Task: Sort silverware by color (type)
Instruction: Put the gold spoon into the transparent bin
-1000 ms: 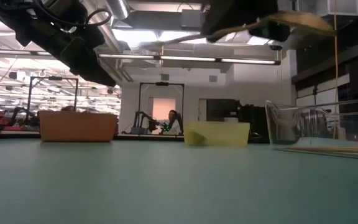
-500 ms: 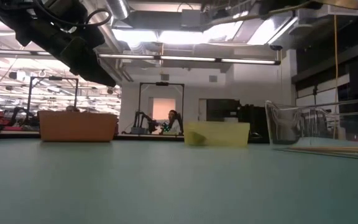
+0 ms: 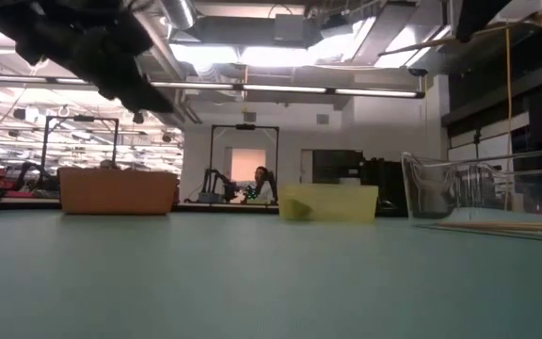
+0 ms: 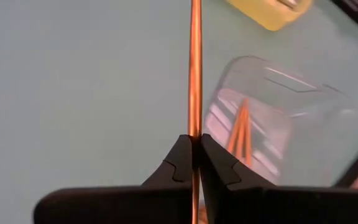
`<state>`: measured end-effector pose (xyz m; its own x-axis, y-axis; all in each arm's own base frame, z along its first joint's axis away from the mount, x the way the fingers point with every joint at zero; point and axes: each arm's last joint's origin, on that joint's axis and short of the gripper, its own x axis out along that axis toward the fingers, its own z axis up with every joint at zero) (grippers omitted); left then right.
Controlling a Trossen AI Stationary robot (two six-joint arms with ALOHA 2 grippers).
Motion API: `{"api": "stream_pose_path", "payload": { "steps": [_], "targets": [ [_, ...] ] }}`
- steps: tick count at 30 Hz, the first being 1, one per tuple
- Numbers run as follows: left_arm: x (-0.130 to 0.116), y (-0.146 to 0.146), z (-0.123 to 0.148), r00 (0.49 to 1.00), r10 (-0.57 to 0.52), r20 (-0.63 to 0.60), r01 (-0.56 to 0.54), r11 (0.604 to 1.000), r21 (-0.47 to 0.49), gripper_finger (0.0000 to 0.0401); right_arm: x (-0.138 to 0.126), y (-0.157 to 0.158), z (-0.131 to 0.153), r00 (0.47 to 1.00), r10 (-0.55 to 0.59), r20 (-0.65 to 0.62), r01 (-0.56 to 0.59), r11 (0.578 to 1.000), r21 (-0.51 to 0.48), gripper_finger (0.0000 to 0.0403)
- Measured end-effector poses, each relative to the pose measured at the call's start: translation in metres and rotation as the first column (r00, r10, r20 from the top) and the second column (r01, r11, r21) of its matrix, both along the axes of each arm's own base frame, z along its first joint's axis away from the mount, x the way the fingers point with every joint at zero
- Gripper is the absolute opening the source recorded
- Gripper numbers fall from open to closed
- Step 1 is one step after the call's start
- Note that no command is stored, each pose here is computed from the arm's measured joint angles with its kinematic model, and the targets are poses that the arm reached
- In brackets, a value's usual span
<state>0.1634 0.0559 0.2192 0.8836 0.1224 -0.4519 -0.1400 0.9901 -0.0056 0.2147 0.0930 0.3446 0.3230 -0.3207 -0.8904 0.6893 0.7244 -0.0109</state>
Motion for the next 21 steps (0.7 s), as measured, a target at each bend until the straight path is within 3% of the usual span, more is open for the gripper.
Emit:
{"api": "stream_pose_path", "payload": {
  "steps": [12,21],
  "targets": [
    [-0.037,-0.045,0.037,0.954,-0.145,0.261,0.168,0.983,-0.068,0.0073,-0.025,-0.015,0.014,0.998,-0.051,0.020,0.053,0.996,-0.070,0.0000],
    [-0.071,-0.060,0.035,0.957,-0.135,0.256,0.163,0.983,-0.090,0.0073,-0.050,-0.027,-0.002,0.990,-0.136,0.042,0.139,0.989,-0.054,0.0000]
  ]
}}
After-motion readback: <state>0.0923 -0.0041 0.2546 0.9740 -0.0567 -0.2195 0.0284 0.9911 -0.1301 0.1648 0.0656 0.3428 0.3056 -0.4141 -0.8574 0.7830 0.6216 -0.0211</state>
